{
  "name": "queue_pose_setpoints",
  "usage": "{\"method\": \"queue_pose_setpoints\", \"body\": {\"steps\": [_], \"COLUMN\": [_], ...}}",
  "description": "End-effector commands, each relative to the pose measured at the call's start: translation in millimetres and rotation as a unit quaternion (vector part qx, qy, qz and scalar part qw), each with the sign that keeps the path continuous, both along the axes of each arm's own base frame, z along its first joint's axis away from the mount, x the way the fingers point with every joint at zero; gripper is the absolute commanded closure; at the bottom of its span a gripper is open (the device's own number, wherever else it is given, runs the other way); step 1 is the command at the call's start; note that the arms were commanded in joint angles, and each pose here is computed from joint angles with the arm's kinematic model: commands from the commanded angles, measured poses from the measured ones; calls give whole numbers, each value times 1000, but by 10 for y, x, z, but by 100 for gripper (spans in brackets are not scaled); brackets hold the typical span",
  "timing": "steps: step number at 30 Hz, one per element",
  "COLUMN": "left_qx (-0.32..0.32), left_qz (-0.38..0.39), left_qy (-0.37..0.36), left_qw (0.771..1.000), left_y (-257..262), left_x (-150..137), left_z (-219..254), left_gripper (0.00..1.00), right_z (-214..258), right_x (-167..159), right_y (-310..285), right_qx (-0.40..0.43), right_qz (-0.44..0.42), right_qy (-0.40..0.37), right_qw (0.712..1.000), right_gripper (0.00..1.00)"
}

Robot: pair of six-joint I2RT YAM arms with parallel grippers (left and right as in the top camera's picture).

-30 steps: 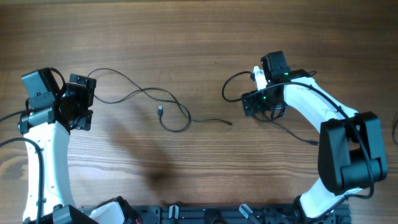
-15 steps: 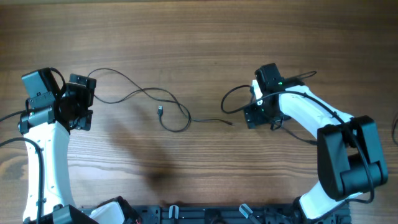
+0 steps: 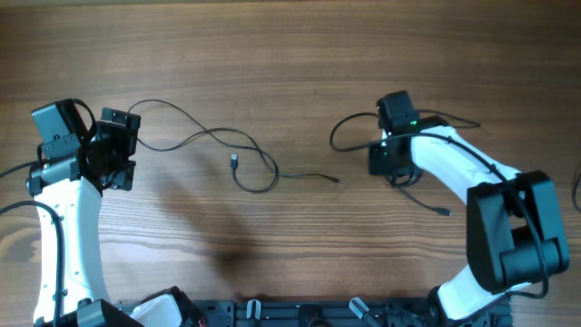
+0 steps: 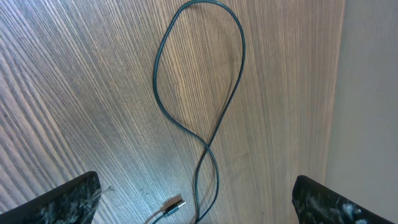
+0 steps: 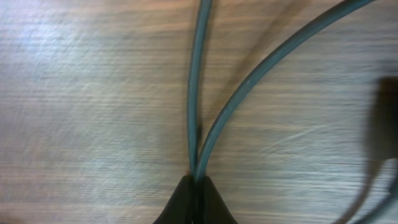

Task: Untangle cables

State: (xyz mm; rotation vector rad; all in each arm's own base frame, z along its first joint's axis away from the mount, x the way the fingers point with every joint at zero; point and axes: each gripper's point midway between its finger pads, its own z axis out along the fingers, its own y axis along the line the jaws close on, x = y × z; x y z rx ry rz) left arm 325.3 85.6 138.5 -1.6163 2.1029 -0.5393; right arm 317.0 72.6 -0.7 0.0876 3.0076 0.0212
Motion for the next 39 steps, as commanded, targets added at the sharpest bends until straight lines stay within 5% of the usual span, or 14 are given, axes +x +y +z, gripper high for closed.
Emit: {"method": "queue_pose_setpoints", "body": {"steps": [1,7,15,27,35,39], "left_qx": [10,10,10,10,10,10], "left_qz": [-3,-3,-3,-3,-3,-3], "left_qy": [-5,-5,-5,-5,-5,-5], "left_qw": [1000,1000,1000,1000,1000,1000], "left_y": [19,19,19,19,19,19], "left_x": [39,39,39,39,39,39], "left_z": [55,55,55,55,55,55], "left_gripper": [0,0,0,0,0,0], "right_z": [460,1324,1651,2623,2362,1936], "right_x": [481,1055,1438,1834,1882,2009], "right_y": [-334,-939,-1770,-2846,-3508,-3252], "right_qx": [-21,-64,-116,-284,-335,-266], "right_qz": [-51,-37,-23,-29,-50,8], "right_qy": [-71,-188,-282,-456,-458,-441], "right_qw": [996,979,952,843,822,857], "right_gripper": [96,96,96,96,96,95]}}
